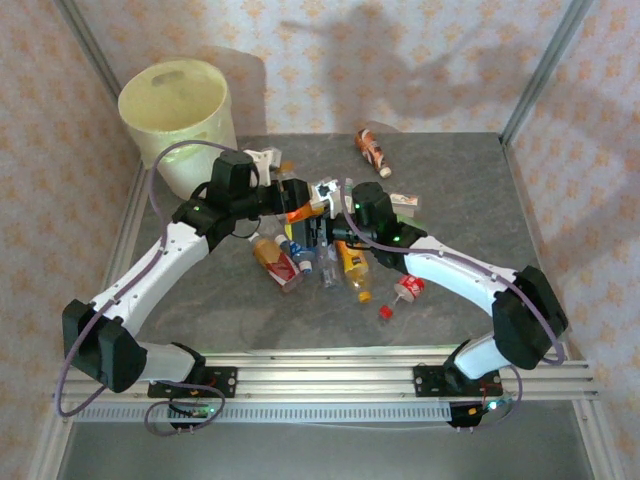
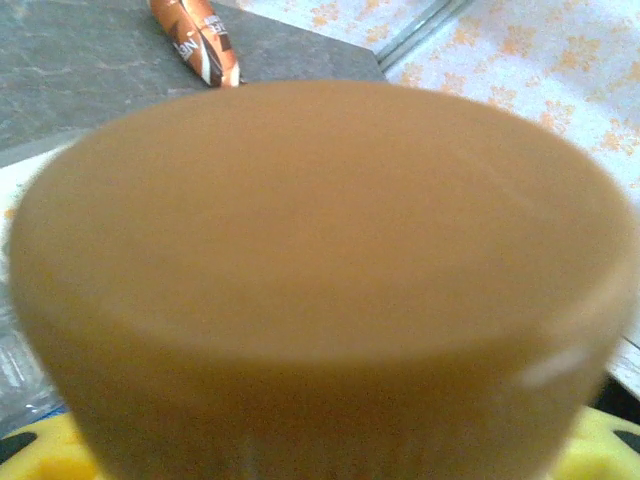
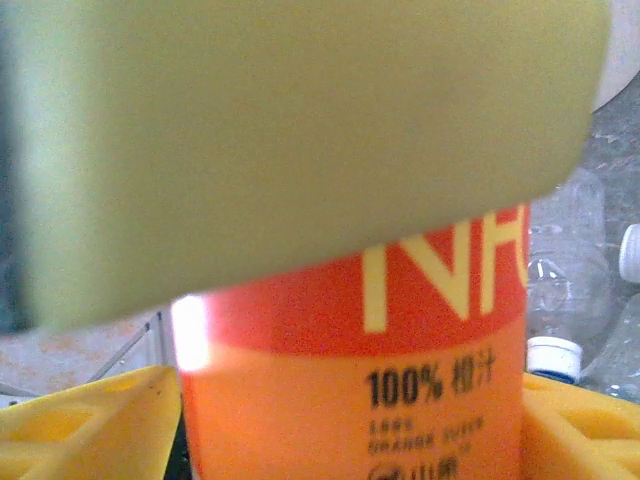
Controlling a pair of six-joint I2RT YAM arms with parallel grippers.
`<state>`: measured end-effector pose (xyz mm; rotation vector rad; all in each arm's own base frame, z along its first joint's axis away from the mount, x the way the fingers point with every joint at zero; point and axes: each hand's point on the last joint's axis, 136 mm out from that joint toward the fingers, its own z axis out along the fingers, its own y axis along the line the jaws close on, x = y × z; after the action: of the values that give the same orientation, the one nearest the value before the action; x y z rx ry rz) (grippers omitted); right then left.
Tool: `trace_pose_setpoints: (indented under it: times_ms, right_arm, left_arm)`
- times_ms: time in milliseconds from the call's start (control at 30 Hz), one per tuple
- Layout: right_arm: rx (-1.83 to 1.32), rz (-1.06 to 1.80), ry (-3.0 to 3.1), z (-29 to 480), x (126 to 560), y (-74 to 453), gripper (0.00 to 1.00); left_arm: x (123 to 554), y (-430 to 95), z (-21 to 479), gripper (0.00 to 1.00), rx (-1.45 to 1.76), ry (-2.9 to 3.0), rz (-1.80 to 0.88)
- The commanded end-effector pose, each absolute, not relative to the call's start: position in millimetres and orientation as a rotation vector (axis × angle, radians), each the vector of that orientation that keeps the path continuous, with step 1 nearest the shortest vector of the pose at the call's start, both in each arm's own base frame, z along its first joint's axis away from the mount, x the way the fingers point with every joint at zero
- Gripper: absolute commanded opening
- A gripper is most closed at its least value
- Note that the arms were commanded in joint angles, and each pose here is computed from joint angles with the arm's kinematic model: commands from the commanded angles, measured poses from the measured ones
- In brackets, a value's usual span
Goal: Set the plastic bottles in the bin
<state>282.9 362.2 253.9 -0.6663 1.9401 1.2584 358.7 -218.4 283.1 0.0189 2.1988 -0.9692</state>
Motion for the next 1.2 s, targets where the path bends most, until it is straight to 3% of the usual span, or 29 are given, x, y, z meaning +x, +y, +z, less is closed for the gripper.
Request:
trace_pose_setpoints:
  times_ms: [0,33,67,600,1167]
  right_arm:
    - [-0.662,1.176,1.906,267,290,357,0.89]
    - [-0.658,1.145,1.909,266,291,353,0.97]
    - [-0.648,1.113,1.912,265,293,349,0.99]
    - [-0.174,0.572,1.971,257,340,256,0.99]
    - [-0.034,0.429,1.930,264,331,209,0.99]
  left_arm:
    - [367,-207,290,0.45,-0.026,2.172,-0.869]
    - [369,-202,290,0.45,-0.048,2.175,-0.836]
    - [370,-198,289,0.45,-0.068,2.178,-0.806]
    - [377,-130,283,0.45,-0.263,2.231,-0.334]
    - [385,-28,424,0.43,-0.404,1.786,0.111]
